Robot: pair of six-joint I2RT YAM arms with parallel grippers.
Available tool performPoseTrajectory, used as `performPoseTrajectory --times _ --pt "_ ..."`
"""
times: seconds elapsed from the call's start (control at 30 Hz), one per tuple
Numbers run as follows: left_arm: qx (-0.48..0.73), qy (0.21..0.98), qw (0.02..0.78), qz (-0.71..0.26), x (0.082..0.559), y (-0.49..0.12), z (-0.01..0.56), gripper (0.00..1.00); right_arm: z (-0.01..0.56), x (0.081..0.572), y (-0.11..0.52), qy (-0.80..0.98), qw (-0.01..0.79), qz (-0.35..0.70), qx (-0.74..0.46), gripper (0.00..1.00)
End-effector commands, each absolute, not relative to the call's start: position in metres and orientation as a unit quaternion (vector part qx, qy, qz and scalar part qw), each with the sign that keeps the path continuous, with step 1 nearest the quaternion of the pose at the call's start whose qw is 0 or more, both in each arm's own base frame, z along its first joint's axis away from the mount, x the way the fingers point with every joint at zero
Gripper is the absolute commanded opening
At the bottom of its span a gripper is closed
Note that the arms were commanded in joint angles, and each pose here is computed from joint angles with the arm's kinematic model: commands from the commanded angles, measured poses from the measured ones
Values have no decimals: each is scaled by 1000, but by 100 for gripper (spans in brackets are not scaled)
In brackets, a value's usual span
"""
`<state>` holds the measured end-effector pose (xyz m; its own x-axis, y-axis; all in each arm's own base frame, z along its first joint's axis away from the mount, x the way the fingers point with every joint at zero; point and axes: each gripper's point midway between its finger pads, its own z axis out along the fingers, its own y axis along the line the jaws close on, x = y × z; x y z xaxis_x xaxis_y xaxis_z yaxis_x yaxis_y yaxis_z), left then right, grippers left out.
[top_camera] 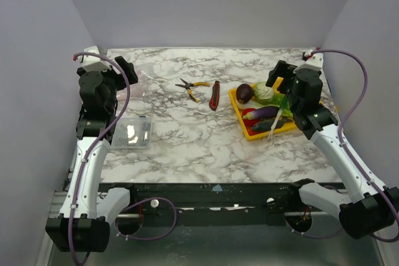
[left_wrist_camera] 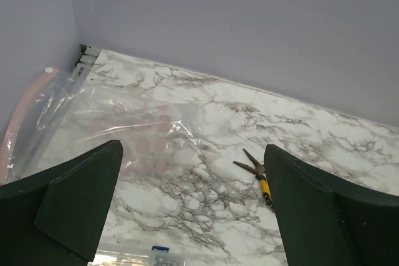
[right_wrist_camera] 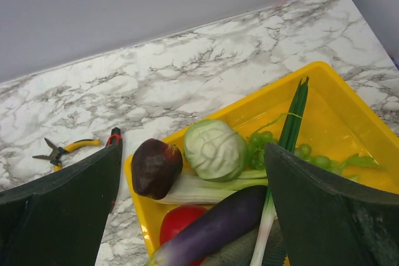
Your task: Place the food in the zip-top bag and seal the zipper
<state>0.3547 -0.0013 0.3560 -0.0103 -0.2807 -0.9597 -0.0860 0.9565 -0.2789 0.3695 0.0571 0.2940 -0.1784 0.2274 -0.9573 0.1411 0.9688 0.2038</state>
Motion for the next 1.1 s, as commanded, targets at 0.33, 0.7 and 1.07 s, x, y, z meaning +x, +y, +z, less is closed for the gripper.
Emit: performPoseTrajectory --times 0.33,0.7,1.07 --pt "-227 826 516 -26 414 23 252 99 303 361 68 765 628 78 118 100" --pt "-274 877 379 -107 497 30 179 99 282 351 91 788 595 134 88 100" --pt "-240 890 273 -276 534 -28 137 99 276 349 87 789 596 123 88 100"
